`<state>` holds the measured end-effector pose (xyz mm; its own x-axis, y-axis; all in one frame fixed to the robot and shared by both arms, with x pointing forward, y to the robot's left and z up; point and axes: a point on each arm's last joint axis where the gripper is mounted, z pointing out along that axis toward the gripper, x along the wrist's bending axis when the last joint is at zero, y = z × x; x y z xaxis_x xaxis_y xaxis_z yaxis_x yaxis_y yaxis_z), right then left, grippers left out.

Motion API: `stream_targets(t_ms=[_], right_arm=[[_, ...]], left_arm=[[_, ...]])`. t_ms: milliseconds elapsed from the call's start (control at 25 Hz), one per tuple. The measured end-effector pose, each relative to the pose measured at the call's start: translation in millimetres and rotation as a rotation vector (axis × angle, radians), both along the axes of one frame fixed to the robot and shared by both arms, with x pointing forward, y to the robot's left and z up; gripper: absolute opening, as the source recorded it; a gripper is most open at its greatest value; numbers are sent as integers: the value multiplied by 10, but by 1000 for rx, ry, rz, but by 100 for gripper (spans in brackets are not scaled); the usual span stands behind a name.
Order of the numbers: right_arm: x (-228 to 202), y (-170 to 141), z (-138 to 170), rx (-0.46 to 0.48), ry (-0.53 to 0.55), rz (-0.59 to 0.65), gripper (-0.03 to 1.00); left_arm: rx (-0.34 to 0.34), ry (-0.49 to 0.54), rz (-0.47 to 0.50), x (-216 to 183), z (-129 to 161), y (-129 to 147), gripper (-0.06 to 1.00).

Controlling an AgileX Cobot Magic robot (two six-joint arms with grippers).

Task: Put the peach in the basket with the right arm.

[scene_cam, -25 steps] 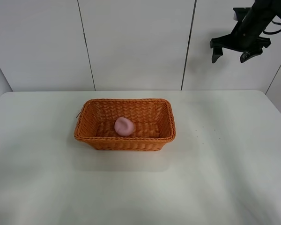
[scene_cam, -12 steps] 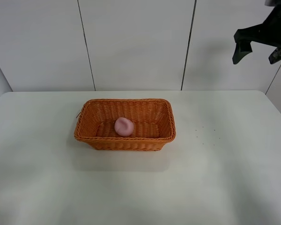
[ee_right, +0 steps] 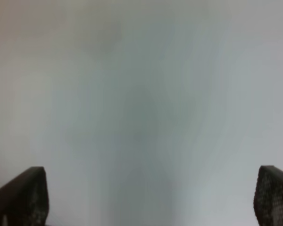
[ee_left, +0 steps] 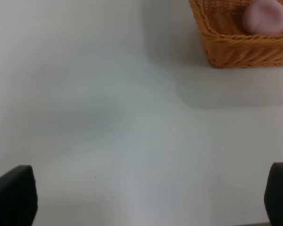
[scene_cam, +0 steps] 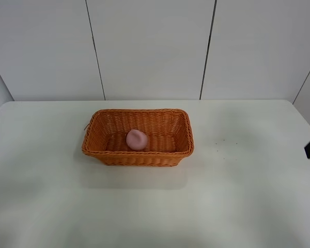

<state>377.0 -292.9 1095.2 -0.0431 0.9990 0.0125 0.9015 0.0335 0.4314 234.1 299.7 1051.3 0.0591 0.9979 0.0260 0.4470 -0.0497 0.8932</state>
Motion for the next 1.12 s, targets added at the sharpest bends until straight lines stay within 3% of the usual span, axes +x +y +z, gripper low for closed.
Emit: stream_targets(t_ms=[280,520,880,1120], right_arm=[[-873,-24,-424,12,-294,-2,67],[-1214,-38,-436,15,-536,-3,67],[-1406,-44,-423,22,-669,-6,67],[-1418,-45,-423,23,-678,-8,67]], left_arm=[[0,0,0,0,0,0,99],[0,0,0,0,0,0,99],[0,0,0,0,0,0,99],[0,0,0,0,0,0,99]])
